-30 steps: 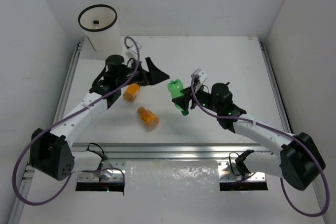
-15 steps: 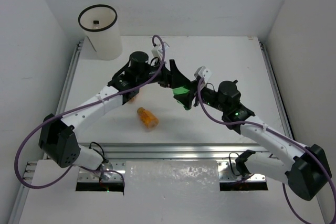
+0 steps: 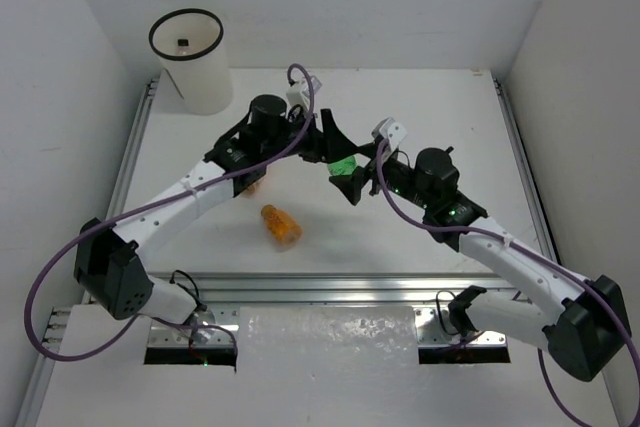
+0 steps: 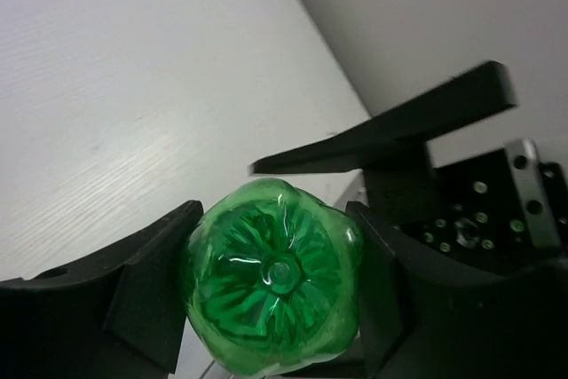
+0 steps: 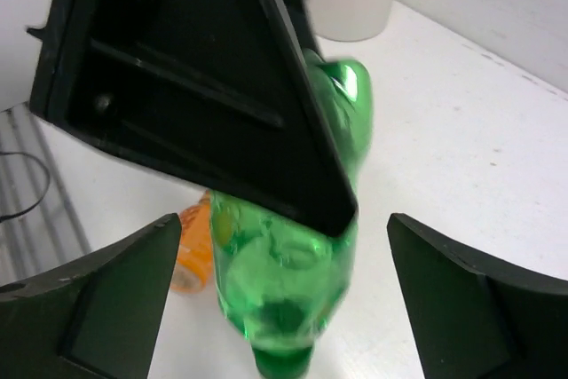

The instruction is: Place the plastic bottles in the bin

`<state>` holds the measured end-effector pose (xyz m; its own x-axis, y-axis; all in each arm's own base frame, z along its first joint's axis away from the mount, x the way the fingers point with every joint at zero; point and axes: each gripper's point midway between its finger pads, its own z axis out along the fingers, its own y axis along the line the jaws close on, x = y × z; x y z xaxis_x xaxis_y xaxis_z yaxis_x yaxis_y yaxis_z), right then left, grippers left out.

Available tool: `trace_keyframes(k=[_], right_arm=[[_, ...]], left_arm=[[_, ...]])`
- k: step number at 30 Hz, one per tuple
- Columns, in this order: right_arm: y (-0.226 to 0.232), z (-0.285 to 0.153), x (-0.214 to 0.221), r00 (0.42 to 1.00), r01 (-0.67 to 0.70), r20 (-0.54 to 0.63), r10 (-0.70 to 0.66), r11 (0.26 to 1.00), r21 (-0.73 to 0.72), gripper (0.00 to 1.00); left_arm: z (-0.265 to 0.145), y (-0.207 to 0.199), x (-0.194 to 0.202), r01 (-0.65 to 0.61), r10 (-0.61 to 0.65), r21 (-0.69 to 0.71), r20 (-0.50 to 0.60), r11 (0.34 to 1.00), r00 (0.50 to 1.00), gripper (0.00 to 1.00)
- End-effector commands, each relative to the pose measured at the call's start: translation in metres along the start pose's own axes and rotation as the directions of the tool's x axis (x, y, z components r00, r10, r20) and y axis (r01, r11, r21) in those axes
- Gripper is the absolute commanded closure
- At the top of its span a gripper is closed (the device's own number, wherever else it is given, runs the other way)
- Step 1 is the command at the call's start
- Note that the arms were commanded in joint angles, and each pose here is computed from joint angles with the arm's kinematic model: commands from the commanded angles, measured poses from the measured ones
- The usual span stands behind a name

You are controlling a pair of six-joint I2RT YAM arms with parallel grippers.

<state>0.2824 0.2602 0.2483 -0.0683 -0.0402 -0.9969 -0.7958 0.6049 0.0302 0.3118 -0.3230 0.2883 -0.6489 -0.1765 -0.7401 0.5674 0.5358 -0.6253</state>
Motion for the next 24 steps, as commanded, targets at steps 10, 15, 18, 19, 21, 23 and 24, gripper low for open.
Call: trace_keyframes(k=[10, 15, 18, 19, 21, 23, 24], right_arm=[[-0.074, -0.057, 0.047, 0.97, -0.095, -0.145, 0.196, 0.852, 0.515, 0.01], [-0.066, -0.052, 0.058, 0.958, -0.134, -0.159, 0.238, 0.864, 0.486, 0.01], [-0.061, -0.05, 0.062, 0.949, -0.142, -0.188, 0.252, 0.877, 0.459, 0.01], [-0.059, -0.049, 0.062, 0.948, -0.141, -0.195, 0.251, 0.882, 0.45, 0.01], [-0.055, -0.044, 0.062, 0.946, -0.136, -0.215, 0.243, 0.899, 0.417, 0.01], [-0.05, -0.039, 0.058, 0.943, -0.14, -0.228, 0.241, 0.912, 0.384, 0.01], [-0.05, -0.035, 0.064, 0.935, -0.139, -0.253, 0.247, 0.915, 0.379, 0.01]], left_arm=[[-0.19, 0.194, -0.279, 0.416, 0.222, -0.658, 0.663, 0.628, 0.715, 1.0], [-0.232, 0.27, -0.355, 0.477, 0.383, -0.729, 0.672, 0.491, 0.633, 1.0], [-0.226, 0.312, -0.37, 0.427, 0.399, -0.738, 0.654, 0.522, 0.643, 0.74], [-0.226, 0.323, -0.369, 0.424, 0.4, -0.744, 0.648, 0.517, 0.648, 0.63], [-0.228, 0.345, -0.364, 0.426, 0.413, -0.761, 0.632, 0.489, 0.655, 0.36], [-0.233, 0.35, -0.367, 0.409, 0.443, -0.777, 0.615, 0.479, 0.652, 0.03], [-0.235, 0.343, -0.377, 0.389, 0.465, -0.771, 0.622, 0.504, 0.63, 0.0]])
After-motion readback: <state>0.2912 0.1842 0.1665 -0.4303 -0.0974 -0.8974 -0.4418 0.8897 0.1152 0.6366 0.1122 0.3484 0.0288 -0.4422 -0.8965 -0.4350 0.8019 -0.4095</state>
